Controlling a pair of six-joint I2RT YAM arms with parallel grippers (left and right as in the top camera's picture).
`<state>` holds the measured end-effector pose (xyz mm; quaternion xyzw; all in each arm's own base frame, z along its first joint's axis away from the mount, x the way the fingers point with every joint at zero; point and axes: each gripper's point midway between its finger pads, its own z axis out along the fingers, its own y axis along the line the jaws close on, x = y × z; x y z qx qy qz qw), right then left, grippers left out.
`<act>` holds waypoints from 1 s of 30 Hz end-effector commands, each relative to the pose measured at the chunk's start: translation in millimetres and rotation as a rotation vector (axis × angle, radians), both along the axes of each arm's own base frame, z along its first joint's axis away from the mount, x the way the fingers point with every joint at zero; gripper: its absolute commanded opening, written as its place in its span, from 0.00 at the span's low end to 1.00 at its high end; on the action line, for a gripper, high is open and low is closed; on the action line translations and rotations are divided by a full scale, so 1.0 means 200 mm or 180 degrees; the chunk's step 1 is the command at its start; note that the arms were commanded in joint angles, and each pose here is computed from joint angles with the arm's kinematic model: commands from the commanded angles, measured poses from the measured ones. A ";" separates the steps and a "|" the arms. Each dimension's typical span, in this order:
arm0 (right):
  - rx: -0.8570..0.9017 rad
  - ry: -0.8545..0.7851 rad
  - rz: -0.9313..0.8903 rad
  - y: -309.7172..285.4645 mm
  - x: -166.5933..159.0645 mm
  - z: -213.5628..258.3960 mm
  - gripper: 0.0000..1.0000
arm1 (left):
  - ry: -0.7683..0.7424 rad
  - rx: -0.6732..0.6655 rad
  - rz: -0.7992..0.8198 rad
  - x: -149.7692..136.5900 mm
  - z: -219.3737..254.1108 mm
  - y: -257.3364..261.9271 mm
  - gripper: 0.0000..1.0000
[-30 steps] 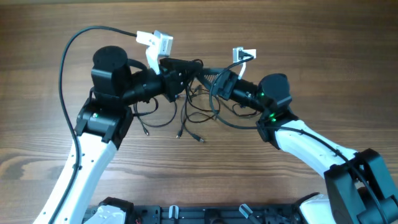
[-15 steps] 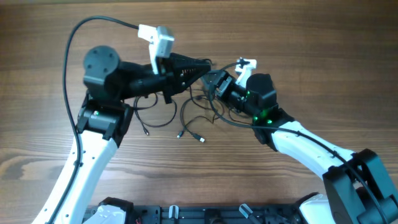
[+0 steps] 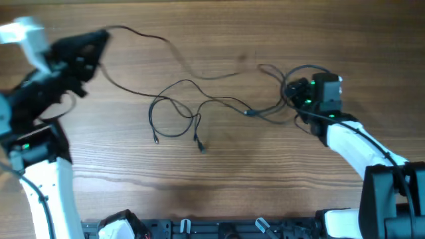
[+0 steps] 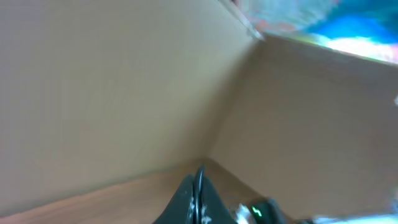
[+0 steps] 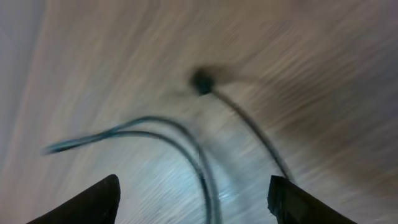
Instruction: Untangle cables
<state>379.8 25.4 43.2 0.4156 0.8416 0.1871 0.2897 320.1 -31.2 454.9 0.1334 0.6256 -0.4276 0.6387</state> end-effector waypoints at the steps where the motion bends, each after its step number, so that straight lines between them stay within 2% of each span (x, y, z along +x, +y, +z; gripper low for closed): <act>1: -0.0231 0.0130 0.0059 -0.09 -0.03 -0.04 0.81 | -0.0095 -0.0632 0.1007 0.06 0.16 0.35 0.04; 3: -0.0338 0.0152 0.0198 -0.08 -0.04 -0.05 0.85 | -0.0338 -0.0779 0.1424 0.06 0.23 0.49 0.04; 5: -0.0411 0.0215 0.0297 -0.08 -0.06 -0.07 0.88 | -0.0772 -0.0966 0.1889 0.02 0.35 0.63 0.04; 9: -0.0461 0.0291 0.0374 -0.08 -0.09 -0.08 0.93 | -0.1285 -0.1458 0.2643 -0.07 0.48 0.87 0.04; 12: -0.0485 0.0342 0.0421 -0.08 -0.11 -0.10 0.97 | -0.1237 -0.1808 0.3202 -0.05 0.40 1.08 0.04; 17: -0.0410 0.0444 0.0482 -0.06 -0.14 -0.12 1.00 | -0.0675 -0.1843 0.3399 0.21 0.10 1.25 0.04; 20: -0.0400 0.0536 0.0492 -0.06 -0.18 -0.14 1.00 | -0.0309 -0.1683 0.3581 0.39 -0.17 1.37 0.04; 22: -0.0436 0.0598 0.0562 -0.06 -0.20 -0.15 1.00 | -0.0067 -0.1264 0.3773 0.51 -0.40 1.45 0.04; 25: -0.0497 0.0602 0.0818 -0.03 -0.21 -0.15 1.00 | 0.0135 -0.0795 0.3913 0.61 -0.60 1.51 0.04; 30: -0.0465 0.0671 0.0842 -0.03 -0.24 -0.17 1.00 | 0.0045 -0.0472 0.3983 0.72 -0.58 1.58 0.04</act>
